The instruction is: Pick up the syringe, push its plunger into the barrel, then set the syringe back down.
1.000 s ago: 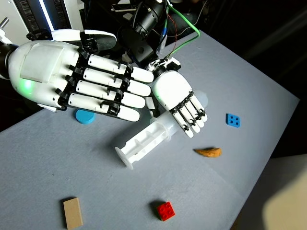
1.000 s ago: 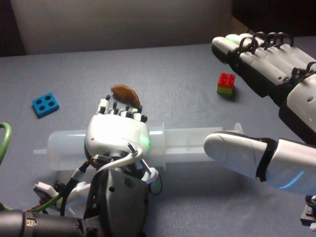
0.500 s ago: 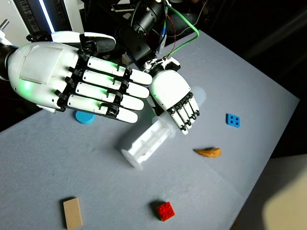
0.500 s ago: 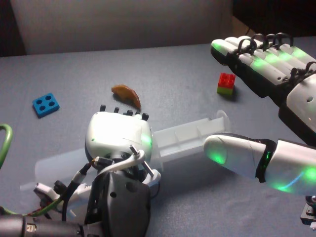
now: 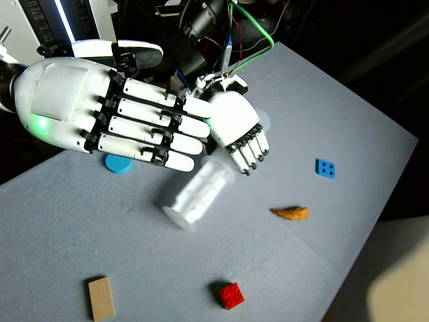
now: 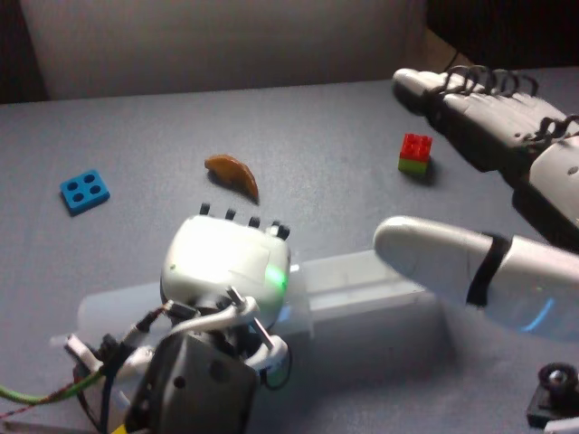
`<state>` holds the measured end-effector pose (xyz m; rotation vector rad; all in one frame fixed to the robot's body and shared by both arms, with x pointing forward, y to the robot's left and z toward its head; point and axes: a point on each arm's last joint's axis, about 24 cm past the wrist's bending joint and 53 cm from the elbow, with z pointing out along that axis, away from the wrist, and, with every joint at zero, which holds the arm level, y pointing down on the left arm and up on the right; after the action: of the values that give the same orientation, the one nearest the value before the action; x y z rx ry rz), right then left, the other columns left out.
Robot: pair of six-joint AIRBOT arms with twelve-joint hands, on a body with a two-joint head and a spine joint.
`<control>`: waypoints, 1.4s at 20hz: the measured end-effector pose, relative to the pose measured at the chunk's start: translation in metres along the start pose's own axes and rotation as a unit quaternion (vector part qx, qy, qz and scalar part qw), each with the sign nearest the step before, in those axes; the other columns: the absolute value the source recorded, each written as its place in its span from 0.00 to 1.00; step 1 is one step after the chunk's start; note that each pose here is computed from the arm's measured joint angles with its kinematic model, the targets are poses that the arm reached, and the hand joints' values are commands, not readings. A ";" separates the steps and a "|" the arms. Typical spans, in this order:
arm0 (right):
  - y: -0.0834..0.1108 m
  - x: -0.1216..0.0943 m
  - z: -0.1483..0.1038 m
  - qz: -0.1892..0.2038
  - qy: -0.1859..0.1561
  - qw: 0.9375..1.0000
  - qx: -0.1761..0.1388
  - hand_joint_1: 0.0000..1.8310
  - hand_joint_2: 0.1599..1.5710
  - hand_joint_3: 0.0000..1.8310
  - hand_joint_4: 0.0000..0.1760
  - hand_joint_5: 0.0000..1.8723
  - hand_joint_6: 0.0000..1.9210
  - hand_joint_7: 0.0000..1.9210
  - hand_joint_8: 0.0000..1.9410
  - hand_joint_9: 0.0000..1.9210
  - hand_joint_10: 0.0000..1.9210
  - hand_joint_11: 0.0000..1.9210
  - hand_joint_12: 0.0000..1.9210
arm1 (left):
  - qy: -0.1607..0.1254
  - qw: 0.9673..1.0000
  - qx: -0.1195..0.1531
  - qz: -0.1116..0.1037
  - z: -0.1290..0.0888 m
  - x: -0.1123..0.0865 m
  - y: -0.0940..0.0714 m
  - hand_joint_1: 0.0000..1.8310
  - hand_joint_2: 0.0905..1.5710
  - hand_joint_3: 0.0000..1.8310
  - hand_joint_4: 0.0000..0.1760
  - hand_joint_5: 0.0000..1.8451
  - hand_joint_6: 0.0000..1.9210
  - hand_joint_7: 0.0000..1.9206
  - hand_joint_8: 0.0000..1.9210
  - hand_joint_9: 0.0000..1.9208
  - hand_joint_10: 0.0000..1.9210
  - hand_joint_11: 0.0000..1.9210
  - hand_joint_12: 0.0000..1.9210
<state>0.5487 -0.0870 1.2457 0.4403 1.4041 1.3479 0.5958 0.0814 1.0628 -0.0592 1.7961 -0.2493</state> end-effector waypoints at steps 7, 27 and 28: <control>-0.020 -0.050 -0.004 0.109 -0.105 0.988 0.040 0.01 0.62 0.00 0.00 0.05 0.00 0.05 0.00 0.05 0.00 0.00 0.23 | -0.007 0.996 0.085 0.025 0.004 -0.025 -0.007 0.81 0.73 0.00 0.00 0.43 0.59 0.37 0.64 0.43 0.62 0.40 0.81; -0.096 0.011 -0.020 0.306 -0.107 0.916 0.235 0.03 0.62 0.00 0.00 0.05 0.00 0.05 0.00 0.05 0.00 0.00 0.24 | -0.024 0.987 0.147 0.064 0.023 -0.084 -0.022 0.81 0.74 0.00 0.00 0.39 0.66 0.35 0.66 0.42 0.61 0.38 0.84; -0.099 0.010 -0.018 0.313 -0.118 0.911 0.239 0.04 0.62 0.00 0.00 0.05 0.00 0.05 0.00 0.05 0.00 0.00 0.23 | -0.023 0.987 0.145 0.062 0.023 -0.083 -0.021 0.81 0.75 0.00 0.00 0.38 0.67 0.34 0.67 0.41 0.62 0.39 0.83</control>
<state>0.5693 -0.1152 1.1509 1.4322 1.4371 1.3629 0.6361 0.0725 1.1415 0.2518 1.6943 -0.4142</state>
